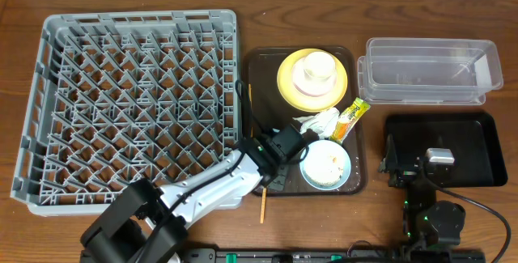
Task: Sort waste into correct bins and load items into the dishwasher rack
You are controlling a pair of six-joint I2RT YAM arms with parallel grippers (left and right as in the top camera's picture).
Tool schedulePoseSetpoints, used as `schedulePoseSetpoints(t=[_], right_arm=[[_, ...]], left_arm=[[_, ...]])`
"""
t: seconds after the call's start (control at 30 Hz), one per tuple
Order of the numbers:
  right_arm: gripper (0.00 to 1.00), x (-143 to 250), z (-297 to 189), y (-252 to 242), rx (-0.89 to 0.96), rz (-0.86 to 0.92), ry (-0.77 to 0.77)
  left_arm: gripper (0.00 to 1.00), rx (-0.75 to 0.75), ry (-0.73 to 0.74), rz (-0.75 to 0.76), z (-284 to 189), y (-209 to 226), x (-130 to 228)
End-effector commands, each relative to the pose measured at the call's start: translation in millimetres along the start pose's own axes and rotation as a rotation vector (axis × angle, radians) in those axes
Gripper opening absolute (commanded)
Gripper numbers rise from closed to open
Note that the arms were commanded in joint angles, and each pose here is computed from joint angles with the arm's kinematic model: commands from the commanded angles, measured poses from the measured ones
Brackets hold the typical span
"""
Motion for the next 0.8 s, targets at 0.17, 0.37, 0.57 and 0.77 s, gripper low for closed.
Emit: schedulePoseSetpoints(t=[0.17,0.37,0.57,0.77], right_arm=[[0.99,0,0,-2,0.008,-0.007,-0.001],[0.99,0,0,-2,0.008,-0.007,-0.001],[0.99,0,0,-2,0.008,-0.007,-0.001],[0.99,0,0,-1,0.008,-0.007,-0.001]], left_arm=[[0.25,-0.001,0.012,0.030,5,-4,6],[0.25,-0.004,0.005,0.030,6,-4,5],[0.25,-0.033,0.025,0.019,17,-2,6],[0.25,-0.037,0.030,0.010,19,-2,6]])
Point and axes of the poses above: each gripper's point midway between its finger pads, its own z axis out along the fingers, its own y axis along the line the jaws close on, x = y × z, the point moved 6 cm from there along -z, back along the fingers, and after that the axes turned 4 degrees about -z, right-handed, at the moved point
